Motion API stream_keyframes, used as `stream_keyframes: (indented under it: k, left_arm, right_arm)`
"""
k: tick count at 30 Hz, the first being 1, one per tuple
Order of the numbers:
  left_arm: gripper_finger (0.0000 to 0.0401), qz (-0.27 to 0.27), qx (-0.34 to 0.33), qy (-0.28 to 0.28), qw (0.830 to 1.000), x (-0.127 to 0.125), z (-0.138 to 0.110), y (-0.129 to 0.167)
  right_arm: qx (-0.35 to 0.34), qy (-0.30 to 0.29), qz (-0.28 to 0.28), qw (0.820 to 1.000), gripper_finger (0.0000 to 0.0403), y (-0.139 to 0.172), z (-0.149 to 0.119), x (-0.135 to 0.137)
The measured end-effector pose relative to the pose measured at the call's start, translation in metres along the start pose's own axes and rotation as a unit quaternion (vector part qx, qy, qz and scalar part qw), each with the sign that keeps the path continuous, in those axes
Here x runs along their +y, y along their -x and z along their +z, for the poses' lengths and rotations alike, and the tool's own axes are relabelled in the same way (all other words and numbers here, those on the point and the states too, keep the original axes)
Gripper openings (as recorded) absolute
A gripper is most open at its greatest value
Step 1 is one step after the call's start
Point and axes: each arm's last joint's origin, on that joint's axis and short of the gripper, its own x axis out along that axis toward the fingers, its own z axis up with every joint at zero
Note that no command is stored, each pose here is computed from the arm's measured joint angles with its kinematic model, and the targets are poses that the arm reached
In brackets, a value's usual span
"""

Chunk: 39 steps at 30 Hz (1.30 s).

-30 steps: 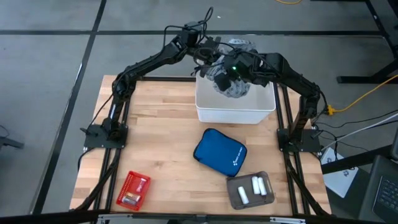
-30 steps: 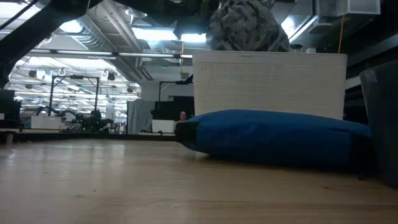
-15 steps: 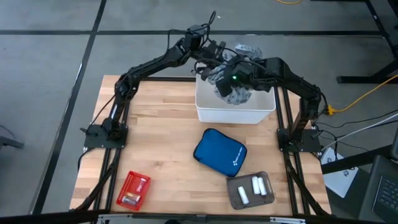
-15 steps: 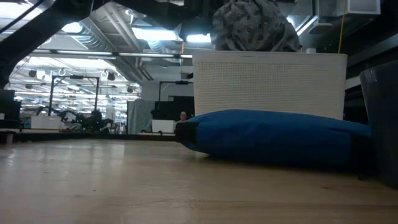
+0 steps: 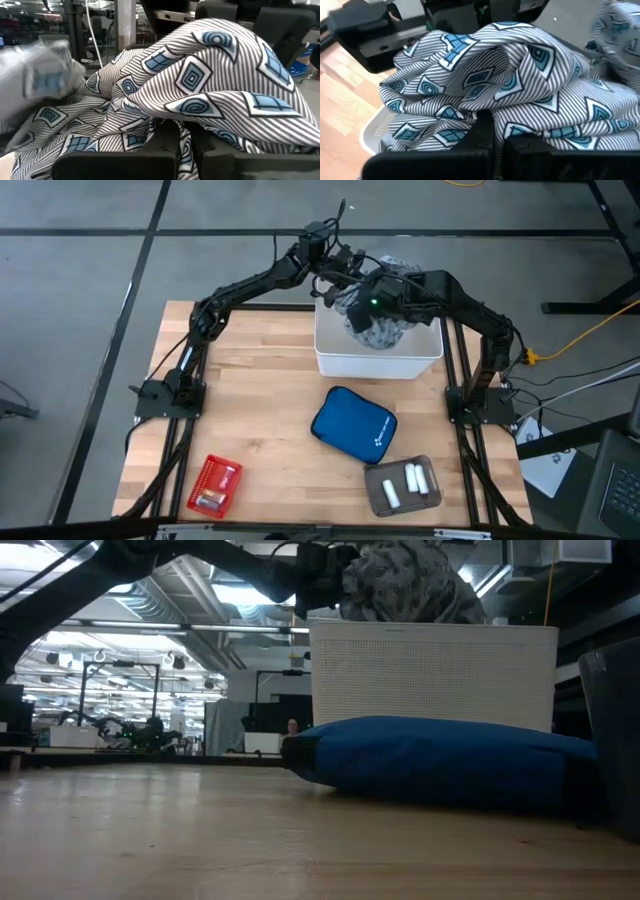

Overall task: Pick & Place Medicine items
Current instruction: Put the light blue patient gown into the white bin

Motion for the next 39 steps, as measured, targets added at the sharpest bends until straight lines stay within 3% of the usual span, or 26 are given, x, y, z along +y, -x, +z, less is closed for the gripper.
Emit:
stream_keyframes:
  k: [7, 17, 26, 33, 39]
  left_arm:
    - [0.0002, 0.043, 0.056, 0.01, 0.997, 0.007, -0.018, 0.017]
    - [0.0002, 0.089, 0.114, 0.036, 0.989, 0.018, -0.036, 0.054]
    - [0.0002, 0.085, 0.141, 0.028, 0.986, 0.006, -0.069, 0.022]
    - [0.0002, 0.103, 0.15, 0.044, 0.982, 0.006, -0.07, 0.022]
    - [0.0005, 0.126, 0.153, 0.092, 0.976, 0.006, -0.071, 0.021]
  right_arm:
    - [0.045, 0.015, -0.04, 0.998, 0.0002, -0.031, -0.009, 0.0]
    - [0.12, 0.018, -0.146, 0.982, 0.0002, -0.085, -0.057, -0.023]
    - [0.137, -0.013, -0.089, 0.986, 0.0002, -0.136, -0.096, -0.033]
    - [0.194, -0.017, -0.066, 0.979, 0.0002, -0.159, -0.122, -0.039]
    - [0.197, -0.018, -0.06, 0.978, 0.0004, -0.162, -0.125, -0.039]
